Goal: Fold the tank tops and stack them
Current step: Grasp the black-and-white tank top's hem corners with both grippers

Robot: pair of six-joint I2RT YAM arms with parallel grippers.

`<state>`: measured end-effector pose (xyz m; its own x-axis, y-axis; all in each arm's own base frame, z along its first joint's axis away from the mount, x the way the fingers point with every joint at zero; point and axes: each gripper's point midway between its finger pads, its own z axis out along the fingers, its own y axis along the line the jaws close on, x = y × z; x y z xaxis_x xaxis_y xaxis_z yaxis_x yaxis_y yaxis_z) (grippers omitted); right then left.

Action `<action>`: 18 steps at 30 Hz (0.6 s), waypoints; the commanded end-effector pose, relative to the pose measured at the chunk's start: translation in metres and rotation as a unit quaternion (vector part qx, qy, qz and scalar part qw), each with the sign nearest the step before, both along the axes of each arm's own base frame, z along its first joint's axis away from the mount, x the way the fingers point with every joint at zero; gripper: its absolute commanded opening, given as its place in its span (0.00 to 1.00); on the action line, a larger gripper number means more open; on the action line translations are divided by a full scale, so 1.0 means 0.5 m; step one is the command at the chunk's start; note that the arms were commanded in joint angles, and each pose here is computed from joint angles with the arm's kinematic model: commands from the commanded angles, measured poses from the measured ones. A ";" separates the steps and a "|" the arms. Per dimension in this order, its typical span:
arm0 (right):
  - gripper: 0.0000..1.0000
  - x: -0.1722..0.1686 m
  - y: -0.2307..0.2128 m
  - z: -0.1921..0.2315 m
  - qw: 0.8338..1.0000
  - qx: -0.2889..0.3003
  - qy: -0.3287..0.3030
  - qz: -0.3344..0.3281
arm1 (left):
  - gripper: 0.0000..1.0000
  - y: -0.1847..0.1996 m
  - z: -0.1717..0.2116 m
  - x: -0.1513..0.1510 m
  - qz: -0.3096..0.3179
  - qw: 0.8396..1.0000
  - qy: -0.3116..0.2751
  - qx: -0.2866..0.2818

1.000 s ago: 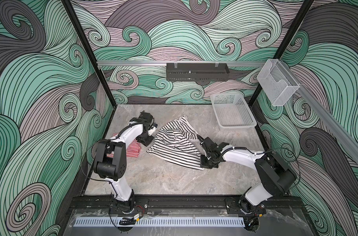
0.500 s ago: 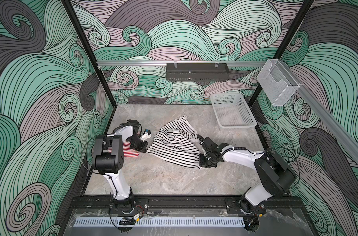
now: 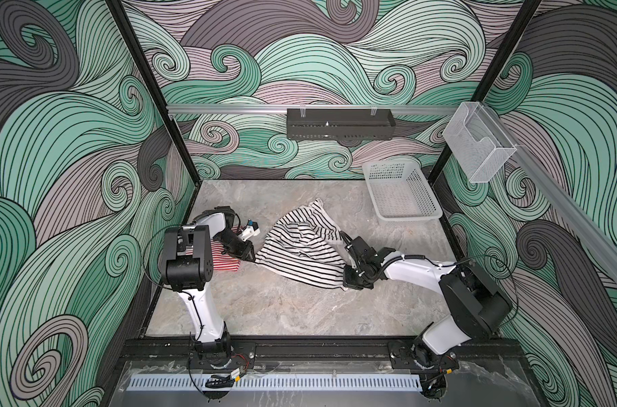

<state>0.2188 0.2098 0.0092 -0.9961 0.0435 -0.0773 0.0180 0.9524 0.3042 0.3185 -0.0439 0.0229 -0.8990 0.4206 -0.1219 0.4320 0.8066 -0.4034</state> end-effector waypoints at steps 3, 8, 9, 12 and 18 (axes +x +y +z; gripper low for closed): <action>0.00 -0.051 -0.050 -0.059 0.997 -0.059 0.052 -0.005 | 0.34 -0.011 -0.002 0.006 -0.012 1.000 0.020 -0.016; 0.00 -0.050 -0.053 -0.052 0.997 -0.058 0.048 -0.007 | 0.32 -0.012 -0.001 0.004 -0.013 1.000 0.021 -0.017; 0.00 -0.050 -0.052 -0.051 0.997 -0.057 0.047 -0.007 | 0.31 -0.013 -0.002 0.002 -0.013 1.000 0.022 -0.018; 0.00 -0.046 -0.047 -0.043 0.998 -0.051 0.043 -0.006 | 0.23 -0.018 0.003 0.001 -0.013 0.999 0.024 -0.024; 0.00 -0.016 -0.032 0.024 1.000 -0.026 0.005 -0.002 | 0.00 -0.045 0.056 -0.006 -0.013 0.998 0.023 -0.064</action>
